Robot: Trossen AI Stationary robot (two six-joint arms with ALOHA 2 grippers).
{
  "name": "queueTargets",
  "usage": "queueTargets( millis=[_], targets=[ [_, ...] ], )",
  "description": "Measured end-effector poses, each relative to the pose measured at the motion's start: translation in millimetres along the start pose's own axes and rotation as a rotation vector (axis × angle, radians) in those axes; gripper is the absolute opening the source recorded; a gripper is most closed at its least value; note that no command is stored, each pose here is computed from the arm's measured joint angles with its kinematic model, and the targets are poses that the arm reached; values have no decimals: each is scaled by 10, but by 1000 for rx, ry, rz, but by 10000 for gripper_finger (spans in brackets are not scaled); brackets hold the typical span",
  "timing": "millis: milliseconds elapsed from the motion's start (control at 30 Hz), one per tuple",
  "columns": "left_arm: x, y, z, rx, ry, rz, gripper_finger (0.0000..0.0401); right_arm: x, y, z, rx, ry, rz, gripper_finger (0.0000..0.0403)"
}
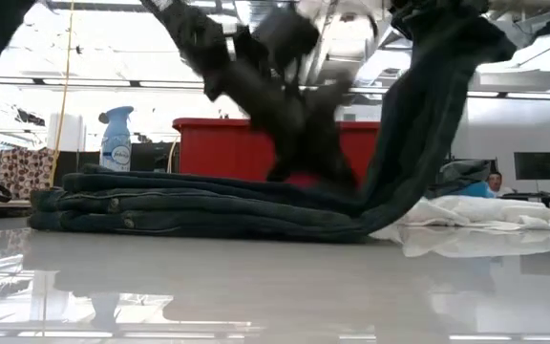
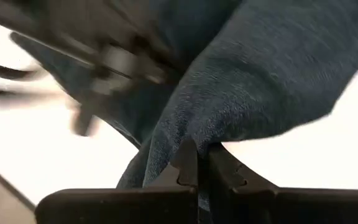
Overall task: Fold laundry
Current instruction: Fold the blue pants
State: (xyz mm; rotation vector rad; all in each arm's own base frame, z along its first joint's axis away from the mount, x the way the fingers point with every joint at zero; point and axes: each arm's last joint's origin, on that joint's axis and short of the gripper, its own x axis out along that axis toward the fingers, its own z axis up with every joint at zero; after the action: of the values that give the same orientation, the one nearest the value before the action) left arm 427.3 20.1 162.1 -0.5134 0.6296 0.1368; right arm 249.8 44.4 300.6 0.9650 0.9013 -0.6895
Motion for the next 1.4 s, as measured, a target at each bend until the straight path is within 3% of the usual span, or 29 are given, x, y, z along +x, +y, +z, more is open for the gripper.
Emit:
queueTargets(
  millis=[167, 267, 367, 467, 633, 933, 1100, 1400],
  targets=[
    [-495, 54, 290, 77, 57, 93, 0, -13, -60, -72, -15, 25, -71, 30],
    [-747, 60, 351, 124, 73, 185, 0, -17, -76, -86, -17, 31, -89, 30],
    [-883, -30, 270, 155, 123, 194, 0, -19, -82, -88, -19, 33, -95, 30],
    [-831, -157, -34, 187, 259, 176, 0, -19, -88, -89, -23, 35, -101, 30],
    [-867, -381, -341, 196, 267, 165, 0, -18, -98, -82, -22, 36, -109, 30],
    [-715, -203, -829, -1, 234, 211, 0, -18, -97, -85, -32, 46, -107, 30],
    [-636, -129, -949, -69, 210, 201, 0, -39, -63, -85, -63, 84, -71, 30],
    [-424, -82, -917, -107, 125, 152, 0, -248, 215, 164, -129, -6, 162, 30]
  ],
)
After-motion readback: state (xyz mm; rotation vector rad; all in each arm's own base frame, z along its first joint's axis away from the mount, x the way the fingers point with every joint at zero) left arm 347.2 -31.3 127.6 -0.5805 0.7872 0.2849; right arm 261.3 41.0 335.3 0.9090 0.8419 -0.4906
